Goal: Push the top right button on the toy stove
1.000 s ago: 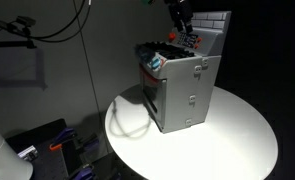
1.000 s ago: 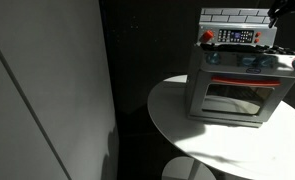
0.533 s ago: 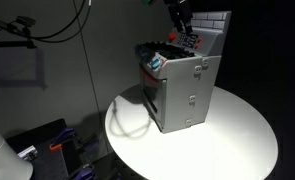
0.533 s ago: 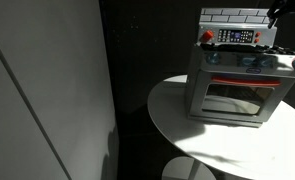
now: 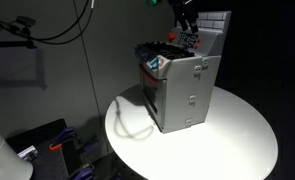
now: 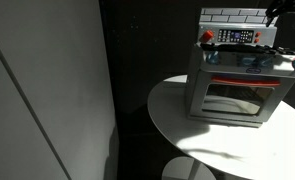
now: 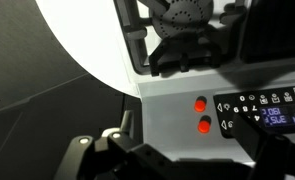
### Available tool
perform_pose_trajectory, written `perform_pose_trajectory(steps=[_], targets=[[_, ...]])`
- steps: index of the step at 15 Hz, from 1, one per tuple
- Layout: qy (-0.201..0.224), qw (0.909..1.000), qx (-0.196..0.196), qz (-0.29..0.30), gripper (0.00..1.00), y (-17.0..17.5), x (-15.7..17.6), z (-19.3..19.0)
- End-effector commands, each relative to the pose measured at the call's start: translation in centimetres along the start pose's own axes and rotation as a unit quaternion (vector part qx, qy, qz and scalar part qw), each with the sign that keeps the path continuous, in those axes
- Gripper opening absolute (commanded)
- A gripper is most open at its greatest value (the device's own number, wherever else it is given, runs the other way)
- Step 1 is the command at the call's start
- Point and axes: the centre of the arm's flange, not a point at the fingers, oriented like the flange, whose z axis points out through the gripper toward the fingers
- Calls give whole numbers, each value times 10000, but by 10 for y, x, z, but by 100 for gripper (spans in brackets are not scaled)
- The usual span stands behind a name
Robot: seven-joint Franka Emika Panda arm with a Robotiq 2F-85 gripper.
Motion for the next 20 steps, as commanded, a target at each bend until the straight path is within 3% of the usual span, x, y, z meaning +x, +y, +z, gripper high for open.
perform_pose_trajectory(steps=[1, 20], targets=[[131, 9999, -14, 99, 100, 1, 8, 9], [31, 9993, -141, 341, 100, -3, 20, 46]])
